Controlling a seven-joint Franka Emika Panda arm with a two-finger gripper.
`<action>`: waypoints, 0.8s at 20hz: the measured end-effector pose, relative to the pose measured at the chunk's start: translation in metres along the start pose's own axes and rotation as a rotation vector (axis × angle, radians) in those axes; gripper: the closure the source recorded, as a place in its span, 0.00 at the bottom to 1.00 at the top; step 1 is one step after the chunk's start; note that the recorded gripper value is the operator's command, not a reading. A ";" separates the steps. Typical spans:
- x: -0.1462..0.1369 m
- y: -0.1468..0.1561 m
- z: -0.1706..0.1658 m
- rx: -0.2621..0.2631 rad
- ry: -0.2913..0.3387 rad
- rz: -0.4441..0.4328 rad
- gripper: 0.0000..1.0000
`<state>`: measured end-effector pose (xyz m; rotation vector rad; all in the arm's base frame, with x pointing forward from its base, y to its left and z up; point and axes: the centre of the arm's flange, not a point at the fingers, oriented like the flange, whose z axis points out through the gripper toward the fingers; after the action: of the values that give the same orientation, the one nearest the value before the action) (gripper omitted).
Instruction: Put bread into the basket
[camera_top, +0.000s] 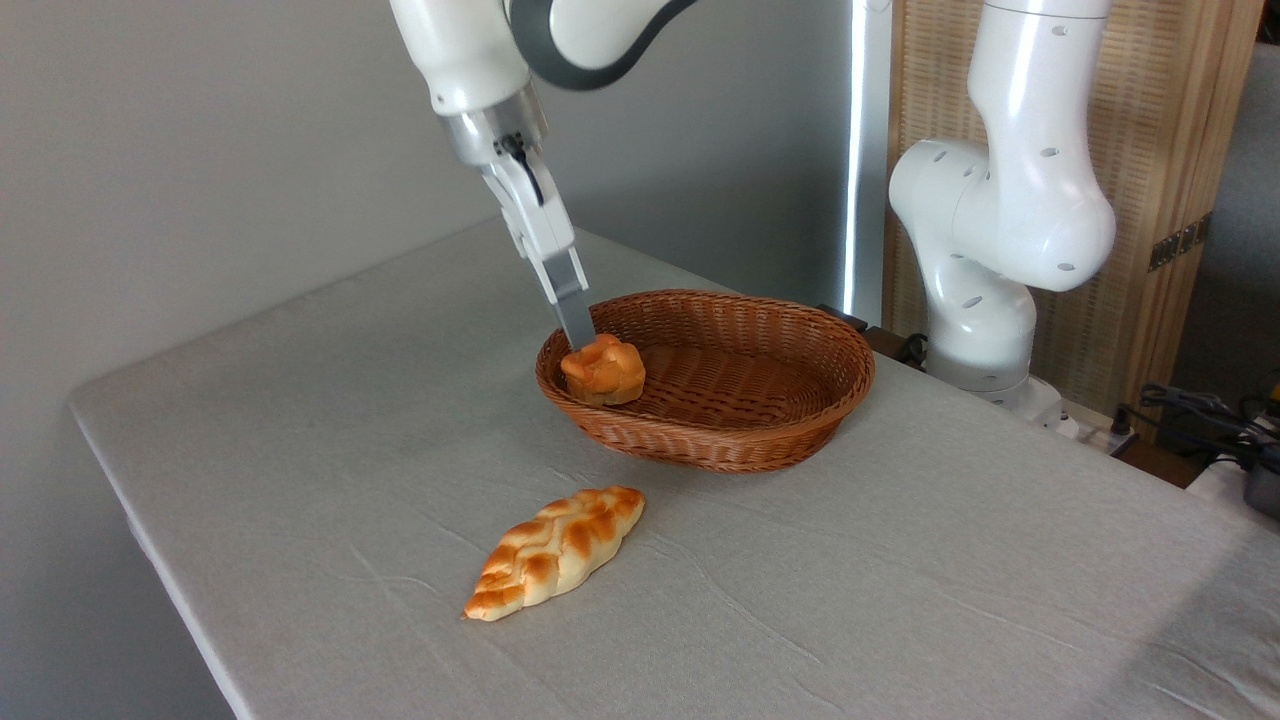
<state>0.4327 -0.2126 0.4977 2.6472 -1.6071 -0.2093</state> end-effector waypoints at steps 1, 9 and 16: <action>-0.005 -0.007 -0.011 0.009 0.022 -0.017 0.00; -0.095 -0.100 -0.119 0.094 0.222 -0.244 0.00; -0.139 -0.146 -0.158 0.101 0.239 -0.318 0.00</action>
<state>0.5191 -0.0277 0.6529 2.8593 -1.1532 0.1803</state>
